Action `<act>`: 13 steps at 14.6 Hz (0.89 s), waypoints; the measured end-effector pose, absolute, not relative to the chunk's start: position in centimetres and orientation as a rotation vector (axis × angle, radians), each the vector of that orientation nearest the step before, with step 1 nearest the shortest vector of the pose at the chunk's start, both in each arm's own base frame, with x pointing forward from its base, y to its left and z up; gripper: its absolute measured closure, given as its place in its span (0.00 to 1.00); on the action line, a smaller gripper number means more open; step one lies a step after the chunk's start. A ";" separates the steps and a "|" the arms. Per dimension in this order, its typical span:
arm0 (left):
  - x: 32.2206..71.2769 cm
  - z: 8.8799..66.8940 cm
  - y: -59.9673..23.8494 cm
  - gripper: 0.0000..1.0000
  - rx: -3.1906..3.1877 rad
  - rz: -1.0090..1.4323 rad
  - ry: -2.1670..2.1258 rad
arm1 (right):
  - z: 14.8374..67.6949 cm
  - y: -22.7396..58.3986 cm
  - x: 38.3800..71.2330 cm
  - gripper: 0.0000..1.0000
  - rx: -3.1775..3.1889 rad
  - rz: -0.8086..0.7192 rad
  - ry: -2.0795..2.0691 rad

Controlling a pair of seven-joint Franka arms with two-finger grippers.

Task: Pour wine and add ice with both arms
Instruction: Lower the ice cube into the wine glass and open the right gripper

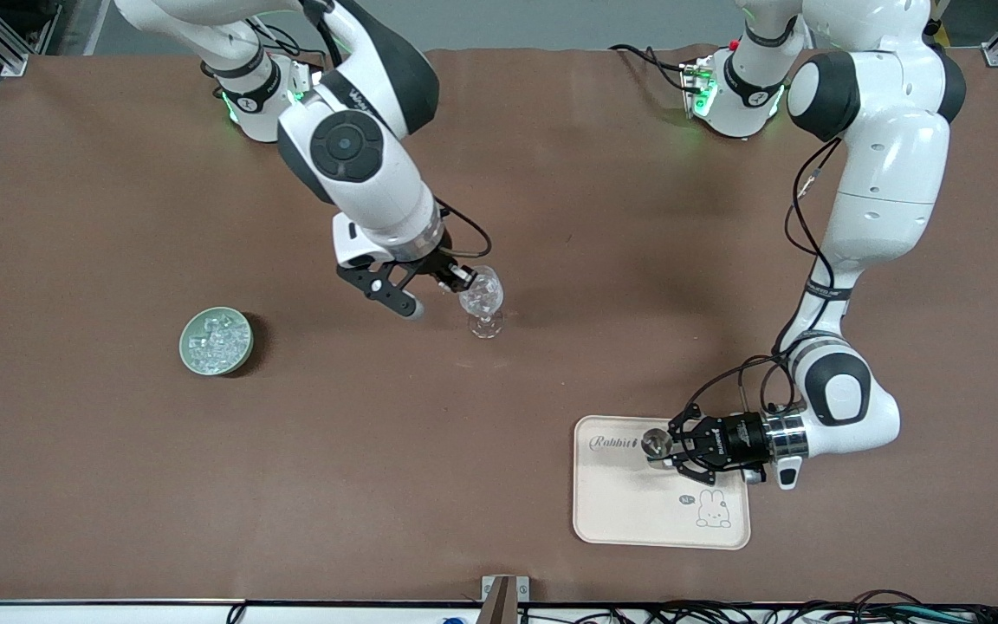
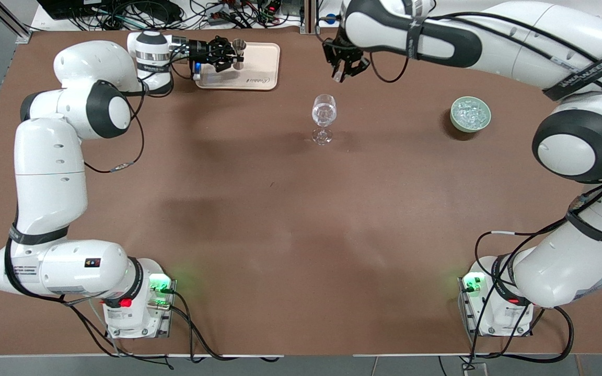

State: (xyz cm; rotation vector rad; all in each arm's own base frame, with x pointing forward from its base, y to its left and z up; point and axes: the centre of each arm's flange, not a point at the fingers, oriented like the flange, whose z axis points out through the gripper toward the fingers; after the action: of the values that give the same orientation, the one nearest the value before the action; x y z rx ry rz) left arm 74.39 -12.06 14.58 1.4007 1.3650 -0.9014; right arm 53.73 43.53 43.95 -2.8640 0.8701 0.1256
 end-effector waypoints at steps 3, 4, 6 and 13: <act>74.2 13.8 -11.3 0.78 1.383 -0.919 1.365 | 41.8 45.0 53.3 0.77 -2.880 0.131 0.850; 74.2 13.7 -10.9 0.78 1.378 -0.923 1.365 | 41.3 45.2 53.2 0.77 -2.885 0.139 0.848; 74.2 13.6 -10.2 0.78 1.370 -0.928 1.365 | 41.0 45.4 53.1 0.77 -2.889 0.145 0.844; 73.8 11.8 -9.8 0.78 1.325 -0.955 1.380 | 40.4 47.2 51.5 0.77 -2.905 0.164 0.834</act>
State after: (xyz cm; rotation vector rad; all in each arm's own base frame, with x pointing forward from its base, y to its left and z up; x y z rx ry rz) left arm 73.78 -9.82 11.77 1.3248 1.3802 -0.9550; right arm 51.50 47.17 40.43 -2.9047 0.8338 0.1637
